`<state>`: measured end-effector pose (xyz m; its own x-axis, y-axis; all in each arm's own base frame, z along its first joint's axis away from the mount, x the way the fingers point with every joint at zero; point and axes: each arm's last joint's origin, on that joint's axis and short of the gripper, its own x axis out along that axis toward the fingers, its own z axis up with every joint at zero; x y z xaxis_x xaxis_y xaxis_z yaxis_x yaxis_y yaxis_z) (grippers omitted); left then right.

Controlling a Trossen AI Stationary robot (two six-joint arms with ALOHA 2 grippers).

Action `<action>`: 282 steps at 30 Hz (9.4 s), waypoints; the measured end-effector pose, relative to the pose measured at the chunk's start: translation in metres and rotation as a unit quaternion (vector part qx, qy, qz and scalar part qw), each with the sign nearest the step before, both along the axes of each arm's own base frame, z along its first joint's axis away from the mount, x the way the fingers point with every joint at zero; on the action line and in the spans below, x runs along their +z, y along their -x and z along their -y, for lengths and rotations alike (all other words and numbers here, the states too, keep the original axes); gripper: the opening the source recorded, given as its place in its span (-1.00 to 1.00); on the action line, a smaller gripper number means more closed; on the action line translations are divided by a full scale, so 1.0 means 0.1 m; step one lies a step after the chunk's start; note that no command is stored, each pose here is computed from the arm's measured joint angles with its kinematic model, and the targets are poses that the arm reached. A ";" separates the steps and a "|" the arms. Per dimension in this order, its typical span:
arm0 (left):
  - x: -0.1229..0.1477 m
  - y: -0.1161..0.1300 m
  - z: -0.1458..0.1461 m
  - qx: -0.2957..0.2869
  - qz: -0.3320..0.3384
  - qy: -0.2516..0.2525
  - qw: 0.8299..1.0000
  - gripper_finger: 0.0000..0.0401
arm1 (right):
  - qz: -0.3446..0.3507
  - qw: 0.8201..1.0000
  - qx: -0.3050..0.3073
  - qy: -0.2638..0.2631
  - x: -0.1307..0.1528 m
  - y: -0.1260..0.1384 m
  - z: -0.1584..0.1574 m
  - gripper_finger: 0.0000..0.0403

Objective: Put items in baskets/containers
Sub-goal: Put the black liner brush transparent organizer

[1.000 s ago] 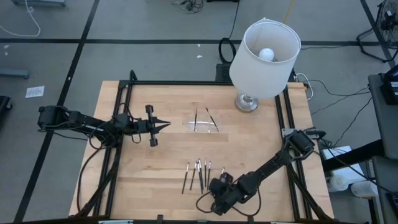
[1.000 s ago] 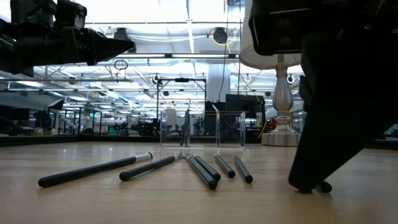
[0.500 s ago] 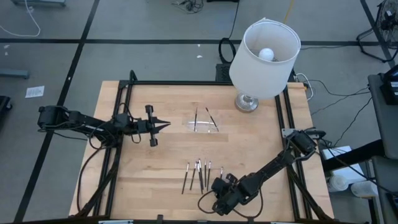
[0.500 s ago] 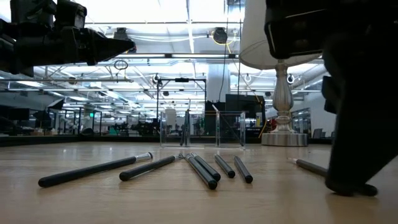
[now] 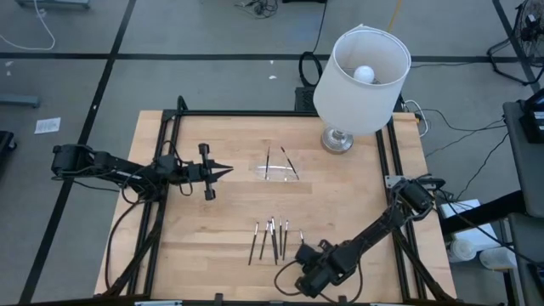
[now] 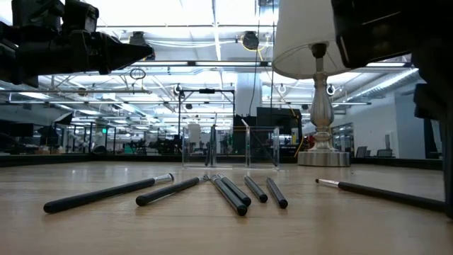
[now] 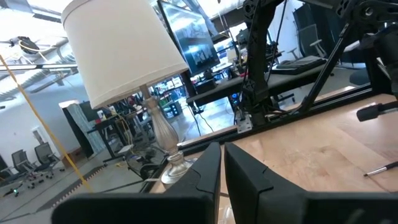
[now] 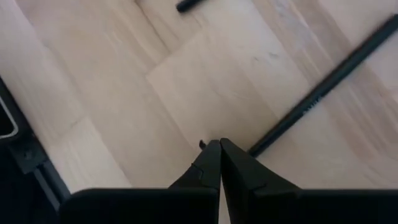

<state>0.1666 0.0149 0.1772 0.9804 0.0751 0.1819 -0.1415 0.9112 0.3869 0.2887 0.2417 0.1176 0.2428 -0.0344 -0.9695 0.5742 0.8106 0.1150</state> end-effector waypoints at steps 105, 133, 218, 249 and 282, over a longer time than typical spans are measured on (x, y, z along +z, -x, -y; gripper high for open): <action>0.00 0.00 0.00 0.003 -0.002 0.003 1.000 -0.85 | -0.175 0.980 -0.094 0.008 -0.05 -0.10 0.74 -0.72; 0.05 0.01 0.01 -0.014 0.026 0.031 0.999 -0.85 | 0.172 0.967 -0.067 0.178 0.82 0.09 0.56 -1.00; 0.40 -0.55 0.39 -0.210 -0.066 0.125 0.967 0.23 | 0.523 0.751 0.123 0.384 0.73 -1.09 1.35 -1.00; 0.39 -0.54 0.43 -0.204 -0.067 0.105 0.971 -0.25 | 0.525 0.756 0.113 0.373 0.73 -1.10 1.37 -1.00; 0.38 -0.55 0.41 -0.163 -0.068 0.077 0.981 -0.95 | 0.512 0.768 0.110 0.369 0.69 -1.10 1.41 -0.99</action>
<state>0.2216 -0.0261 0.2153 0.9711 -0.2312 0.0586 0.2115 0.9483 0.2367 0.3991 0.1004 0.1863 0.9432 -0.3321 -0.0022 0.3293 0.9363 -0.1222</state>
